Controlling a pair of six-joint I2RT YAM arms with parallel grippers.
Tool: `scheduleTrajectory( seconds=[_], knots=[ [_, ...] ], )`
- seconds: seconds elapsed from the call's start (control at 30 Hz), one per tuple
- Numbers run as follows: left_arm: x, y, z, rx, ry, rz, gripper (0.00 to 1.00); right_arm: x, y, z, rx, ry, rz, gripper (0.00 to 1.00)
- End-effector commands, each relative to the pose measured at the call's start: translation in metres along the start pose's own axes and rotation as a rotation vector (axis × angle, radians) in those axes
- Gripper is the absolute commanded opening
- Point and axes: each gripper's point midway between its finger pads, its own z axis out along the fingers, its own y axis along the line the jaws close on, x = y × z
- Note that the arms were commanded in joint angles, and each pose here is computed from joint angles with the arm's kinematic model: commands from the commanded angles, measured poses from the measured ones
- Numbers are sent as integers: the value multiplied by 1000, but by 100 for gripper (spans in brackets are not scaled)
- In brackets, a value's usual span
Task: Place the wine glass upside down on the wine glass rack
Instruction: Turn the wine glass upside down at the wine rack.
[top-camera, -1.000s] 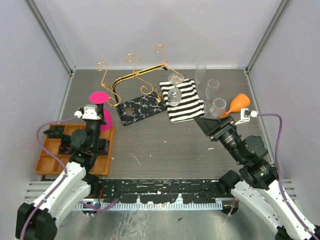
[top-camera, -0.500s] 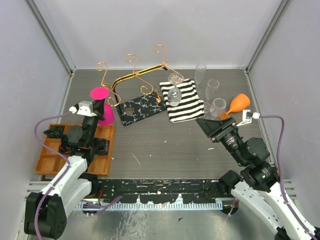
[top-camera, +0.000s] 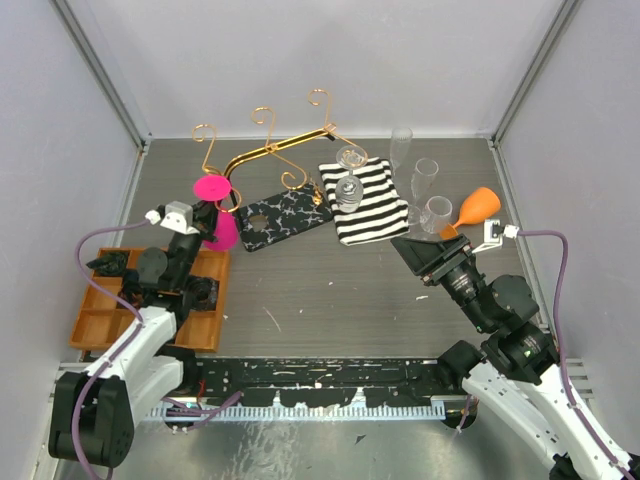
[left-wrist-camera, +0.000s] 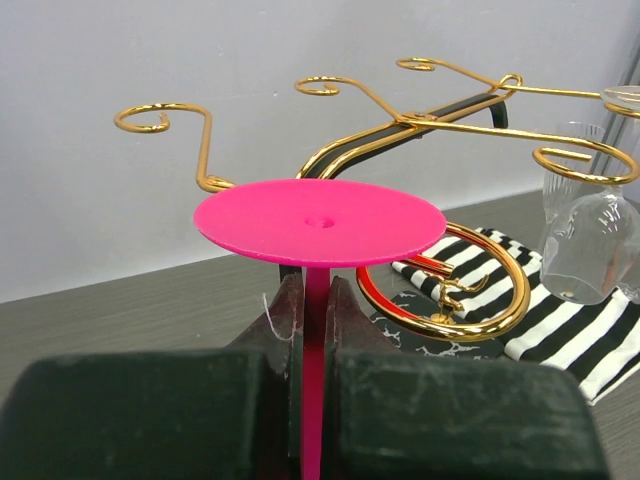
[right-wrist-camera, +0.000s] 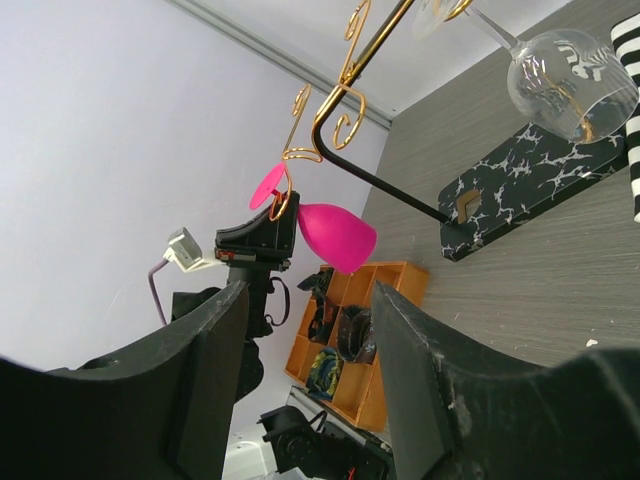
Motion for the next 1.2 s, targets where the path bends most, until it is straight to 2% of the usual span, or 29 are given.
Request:
scheduleTrajectory(
  seconds=[0.0,0.73,1.17],
  knots=[
    [-25,-4,10,36,-86,15,0,-7,7,-2,-24,-31,-7,58],
    [-11,-22,27,160,-70,-14,0,-9,-3,-7,11,-48,-11,58],
    [9,-49,18,313,-32,-30,0,-6,-7,-4,26,-38,-10,58]
  ],
)
